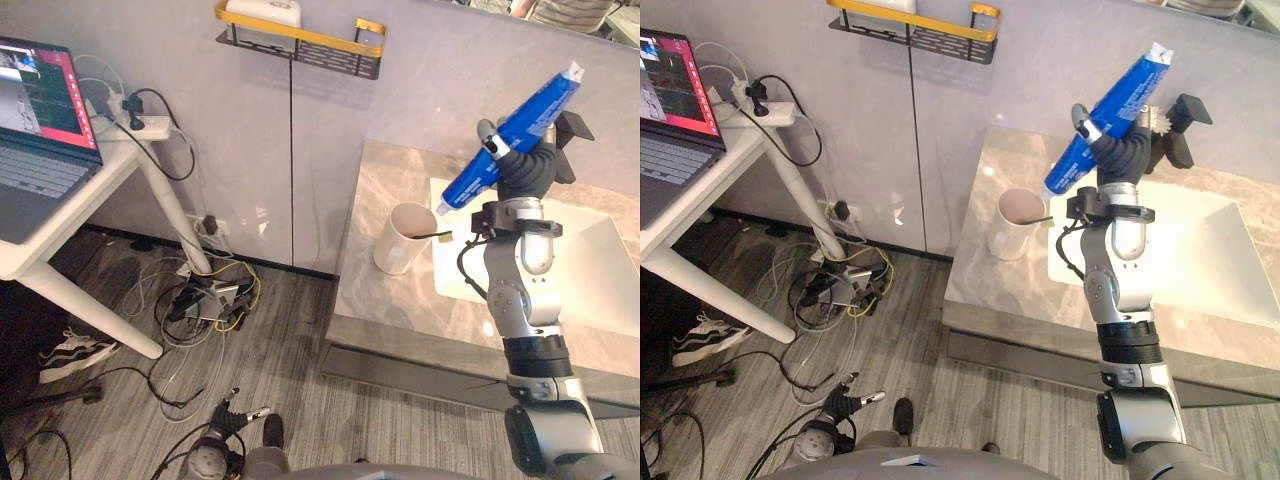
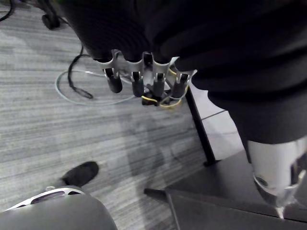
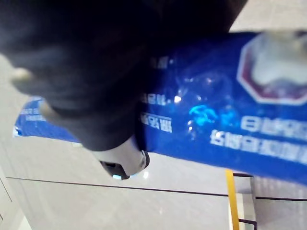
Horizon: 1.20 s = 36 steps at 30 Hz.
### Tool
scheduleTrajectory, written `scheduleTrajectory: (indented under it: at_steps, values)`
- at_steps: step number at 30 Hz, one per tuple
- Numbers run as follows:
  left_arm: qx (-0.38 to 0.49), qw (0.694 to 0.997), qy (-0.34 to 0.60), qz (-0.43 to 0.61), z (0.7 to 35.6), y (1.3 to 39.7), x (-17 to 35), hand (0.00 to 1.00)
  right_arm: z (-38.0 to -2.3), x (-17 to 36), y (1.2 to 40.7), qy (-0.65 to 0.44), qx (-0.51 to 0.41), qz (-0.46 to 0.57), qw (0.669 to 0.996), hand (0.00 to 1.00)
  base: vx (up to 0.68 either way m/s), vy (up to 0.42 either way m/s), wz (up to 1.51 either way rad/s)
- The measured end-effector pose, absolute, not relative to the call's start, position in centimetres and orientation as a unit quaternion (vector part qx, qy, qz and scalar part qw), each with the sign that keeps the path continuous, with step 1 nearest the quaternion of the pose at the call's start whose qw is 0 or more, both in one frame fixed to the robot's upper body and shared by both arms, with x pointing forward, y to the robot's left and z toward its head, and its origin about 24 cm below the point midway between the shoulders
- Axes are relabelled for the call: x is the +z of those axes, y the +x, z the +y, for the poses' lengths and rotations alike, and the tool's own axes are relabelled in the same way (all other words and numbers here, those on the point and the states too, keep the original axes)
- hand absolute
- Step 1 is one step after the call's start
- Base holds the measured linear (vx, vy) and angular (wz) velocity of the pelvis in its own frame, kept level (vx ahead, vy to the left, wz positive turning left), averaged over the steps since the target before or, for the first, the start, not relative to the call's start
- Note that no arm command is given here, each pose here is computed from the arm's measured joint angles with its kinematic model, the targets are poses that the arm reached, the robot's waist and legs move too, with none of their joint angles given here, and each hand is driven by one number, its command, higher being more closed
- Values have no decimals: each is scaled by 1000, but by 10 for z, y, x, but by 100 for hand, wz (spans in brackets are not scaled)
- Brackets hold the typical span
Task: Organize washtable
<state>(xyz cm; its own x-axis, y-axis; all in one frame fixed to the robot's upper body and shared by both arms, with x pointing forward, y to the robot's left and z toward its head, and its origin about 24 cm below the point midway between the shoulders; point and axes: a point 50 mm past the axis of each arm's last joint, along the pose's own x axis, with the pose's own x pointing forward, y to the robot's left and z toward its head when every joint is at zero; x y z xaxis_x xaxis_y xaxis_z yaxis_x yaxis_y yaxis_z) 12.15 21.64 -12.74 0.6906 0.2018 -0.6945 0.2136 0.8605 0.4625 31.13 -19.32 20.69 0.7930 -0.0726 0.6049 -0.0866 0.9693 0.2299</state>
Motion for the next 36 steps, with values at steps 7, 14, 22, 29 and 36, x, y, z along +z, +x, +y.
scheduleTrajectory:
  at_steps: [7,14,22,29,36]
  values:
    - [-4,882,264,390,216,123,-126,0,-191,191,310,125,4,-291,948,100,0,0,0]
    - [-5,883,263,389,216,123,-126,0,-191,188,310,129,4,-288,949,100,0,0,0]
    - [-5,883,263,389,216,123,-126,0,-187,187,310,130,9,-285,950,100,0,0,0]
    - [-5,883,263,389,216,123,-126,0,-182,184,310,129,19,-279,951,100,0,0,0]
    - [-5,883,263,389,216,123,-126,0,-182,176,308,130,20,-266,955,100,0,0,0]
